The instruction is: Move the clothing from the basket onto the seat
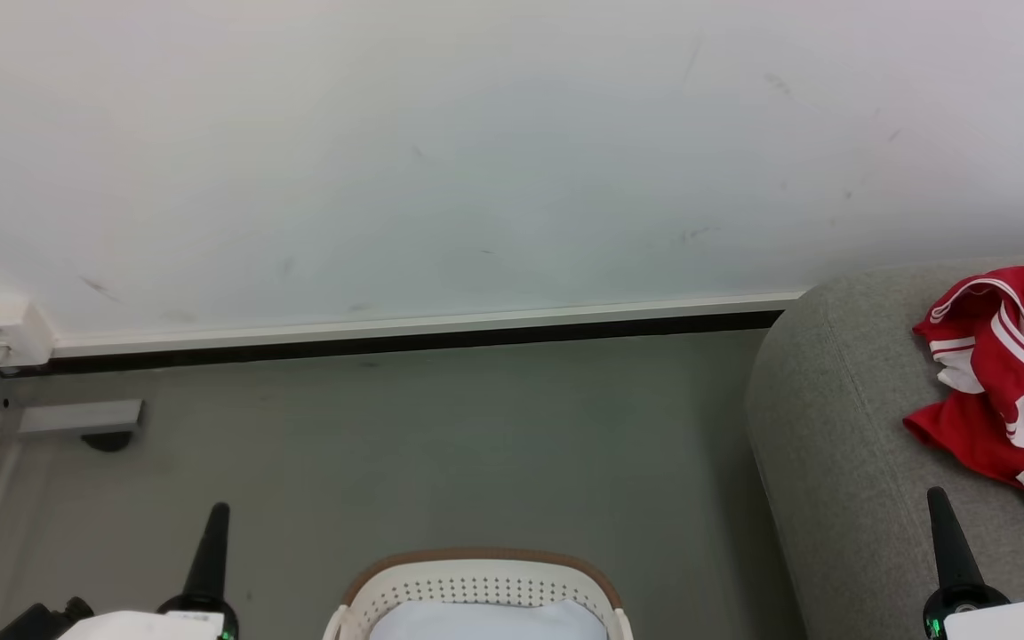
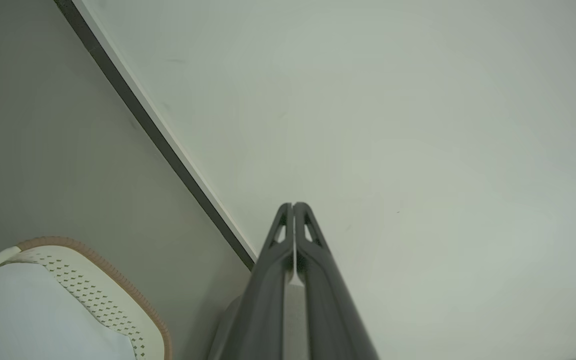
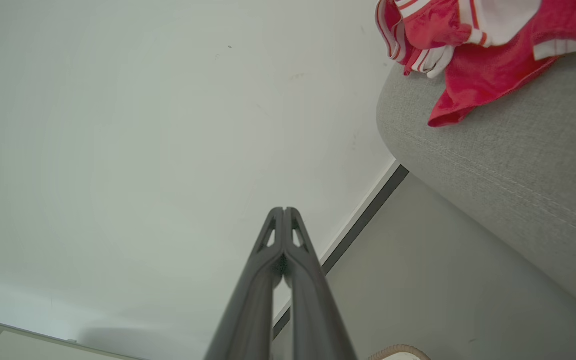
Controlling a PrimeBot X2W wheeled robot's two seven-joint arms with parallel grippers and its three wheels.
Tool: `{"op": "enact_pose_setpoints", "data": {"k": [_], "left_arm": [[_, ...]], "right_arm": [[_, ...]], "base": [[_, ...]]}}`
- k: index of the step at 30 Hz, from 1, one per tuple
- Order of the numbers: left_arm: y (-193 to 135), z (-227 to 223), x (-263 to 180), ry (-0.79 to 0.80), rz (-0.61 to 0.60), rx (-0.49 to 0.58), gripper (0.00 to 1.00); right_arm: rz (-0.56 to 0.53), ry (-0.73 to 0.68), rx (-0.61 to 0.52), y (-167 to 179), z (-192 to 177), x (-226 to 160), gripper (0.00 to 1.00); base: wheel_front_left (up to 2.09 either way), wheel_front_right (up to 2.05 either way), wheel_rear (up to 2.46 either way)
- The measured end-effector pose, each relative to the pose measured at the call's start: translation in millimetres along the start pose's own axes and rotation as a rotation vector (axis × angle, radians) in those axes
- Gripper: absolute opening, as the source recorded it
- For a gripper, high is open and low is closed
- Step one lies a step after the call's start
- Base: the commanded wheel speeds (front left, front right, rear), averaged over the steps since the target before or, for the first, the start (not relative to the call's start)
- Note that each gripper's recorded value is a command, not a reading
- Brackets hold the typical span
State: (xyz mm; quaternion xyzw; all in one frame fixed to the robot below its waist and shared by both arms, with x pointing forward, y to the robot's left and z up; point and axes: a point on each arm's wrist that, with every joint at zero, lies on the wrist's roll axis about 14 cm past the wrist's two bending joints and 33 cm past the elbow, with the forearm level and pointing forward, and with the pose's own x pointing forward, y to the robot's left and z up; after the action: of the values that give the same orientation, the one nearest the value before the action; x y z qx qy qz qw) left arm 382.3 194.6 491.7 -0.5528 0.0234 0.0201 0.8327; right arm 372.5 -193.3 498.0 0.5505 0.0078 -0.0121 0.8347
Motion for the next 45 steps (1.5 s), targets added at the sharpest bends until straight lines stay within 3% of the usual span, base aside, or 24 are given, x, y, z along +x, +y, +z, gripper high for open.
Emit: {"op": "enact_pose_setpoints", "data": {"k": [45], "left_arm": [[-8,7,4,0.001,-0.040,-0.350,0.00]], "right_arm": [[0.018,0.009,0.351,4,7,13,0.00]], "base": [[0.00,0.00,0.00]]}}
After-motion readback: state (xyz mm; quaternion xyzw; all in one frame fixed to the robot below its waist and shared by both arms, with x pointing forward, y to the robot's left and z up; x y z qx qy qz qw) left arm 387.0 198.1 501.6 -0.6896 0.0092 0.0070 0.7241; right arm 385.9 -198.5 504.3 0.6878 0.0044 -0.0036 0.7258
